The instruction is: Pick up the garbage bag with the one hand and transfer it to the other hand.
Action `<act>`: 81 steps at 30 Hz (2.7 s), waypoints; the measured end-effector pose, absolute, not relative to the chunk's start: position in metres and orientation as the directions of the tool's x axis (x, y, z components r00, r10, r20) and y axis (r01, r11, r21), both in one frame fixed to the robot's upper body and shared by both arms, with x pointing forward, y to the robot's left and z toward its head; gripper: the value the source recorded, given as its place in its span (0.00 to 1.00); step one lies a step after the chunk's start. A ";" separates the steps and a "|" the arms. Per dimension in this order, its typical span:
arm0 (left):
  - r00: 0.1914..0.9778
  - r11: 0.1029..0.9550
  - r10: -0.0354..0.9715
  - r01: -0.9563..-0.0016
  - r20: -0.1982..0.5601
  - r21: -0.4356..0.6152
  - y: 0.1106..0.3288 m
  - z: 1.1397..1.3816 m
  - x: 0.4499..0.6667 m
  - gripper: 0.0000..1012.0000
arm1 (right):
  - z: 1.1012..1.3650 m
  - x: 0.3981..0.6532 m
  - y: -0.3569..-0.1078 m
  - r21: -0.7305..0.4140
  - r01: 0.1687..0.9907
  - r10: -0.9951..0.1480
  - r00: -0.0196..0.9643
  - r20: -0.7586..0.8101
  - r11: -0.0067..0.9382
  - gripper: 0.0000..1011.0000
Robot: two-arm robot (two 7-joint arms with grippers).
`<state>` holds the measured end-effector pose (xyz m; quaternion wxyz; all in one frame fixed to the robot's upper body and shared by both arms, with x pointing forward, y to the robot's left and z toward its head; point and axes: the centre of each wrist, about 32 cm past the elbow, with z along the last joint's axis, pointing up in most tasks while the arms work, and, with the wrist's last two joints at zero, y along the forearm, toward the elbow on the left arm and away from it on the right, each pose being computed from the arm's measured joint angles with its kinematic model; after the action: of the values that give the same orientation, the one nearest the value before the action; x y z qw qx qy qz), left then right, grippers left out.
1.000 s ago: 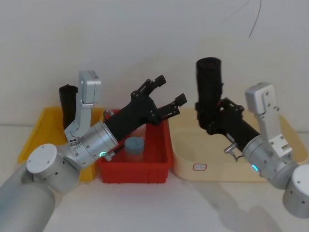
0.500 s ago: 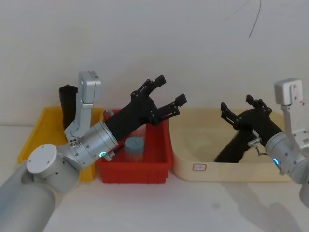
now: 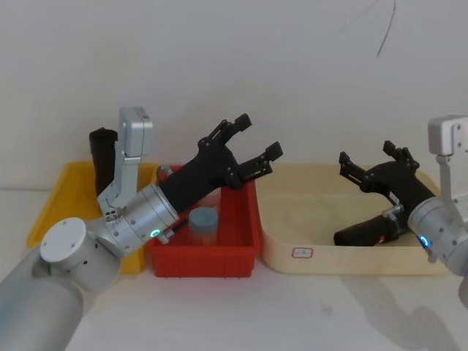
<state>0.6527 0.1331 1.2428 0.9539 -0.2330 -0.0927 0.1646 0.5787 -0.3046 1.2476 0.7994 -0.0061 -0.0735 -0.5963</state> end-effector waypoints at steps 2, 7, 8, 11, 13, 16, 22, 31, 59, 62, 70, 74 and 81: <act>0.928 0.837 0.358 -0.272 0.100 -0.475 0.133 1.243 0.653 0.99 | 1.250 0.577 -0.304 0.087 0.952 -0.951 0.283 0.122 0.295 0.99; 0.923 0.832 0.371 -0.281 0.103 -0.479 0.135 1.243 0.652 0.99 | 1.254 0.575 -0.301 0.104 0.944 -0.946 0.300 0.120 0.312 0.99; 0.918 0.827 0.383 -0.290 0.105 -0.482 0.136 1.243 0.651 0.99 | 1.255 0.575 -0.300 0.107 0.943 -0.945 0.303 0.120 0.316 0.99; 0.907 0.818 0.406 -0.307 0.111 -0.486 0.140 1.243 0.649 0.99 | 1.258 0.572 -0.296 0.120 0.933 -0.938 0.325 0.119 0.339 0.99; 0.900 0.813 0.421 -0.318 0.114 -0.489 0.143 1.243 0.648 0.99 | 1.260 0.571 -0.293 0.127 0.927 -0.933 0.340 0.119 0.354 0.99; 0.885 0.801 0.450 -0.340 0.119 -0.493 0.149 1.243 0.646 0.99 | 1.261 0.570 -0.290 0.131 0.920 -0.927 0.357 0.117 0.370 0.99; 0.846 0.769 0.518 -0.395 0.128 -0.503 0.162 1.243 0.641 0.99 | 1.263 0.568 -0.279 0.137 0.896 -0.905 0.409 0.113 0.422 0.99; 0.763 0.702 0.633 -0.495 0.130 -0.512 0.190 1.239 0.629 0.99 | 1.263 0.569 -0.264 0.135 0.860 -0.870 0.482 0.106 0.493 0.99; 0.434 0.421 0.897 -0.785 0.082 -0.454 0.278 1.198 0.577 0.99 | 1.247 0.585 -0.194 0.035 0.657 -0.657 0.749 0.090 0.753 0.99; 0.398 0.390 0.914 -0.808 0.077 -0.443 0.286 1.193 0.571 0.99 | 1.245 0.586 -0.188 0.004 0.635 -0.632 0.769 0.093 0.773 0.99; 0.354 0.351 0.932 -0.833 0.075 -0.427 0.297 1.187 0.564 0.99 | 1.244 0.590 -0.175 -0.079 0.581 -0.576 0.813 0.084 0.810 0.99; 0.338 0.337 0.938 -0.841 0.075 -0.423 0.300 1.185 0.561 0.99 | 1.244 0.593 -0.173 -0.101 0.569 -0.565 0.822 0.069 0.816 0.99; 0.320 0.321 0.944 -0.850 0.074 -0.417 0.304 1.183 0.558 0.99 | 1.245 0.598 -0.171 -0.113 0.566 -0.569 0.823 0.011 0.817 0.99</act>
<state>0.5583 0.3044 1.1831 0.7980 -0.1528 -0.1541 0.5622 0.5980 -0.1713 1.2452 0.9530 -0.0557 0.0114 -0.2976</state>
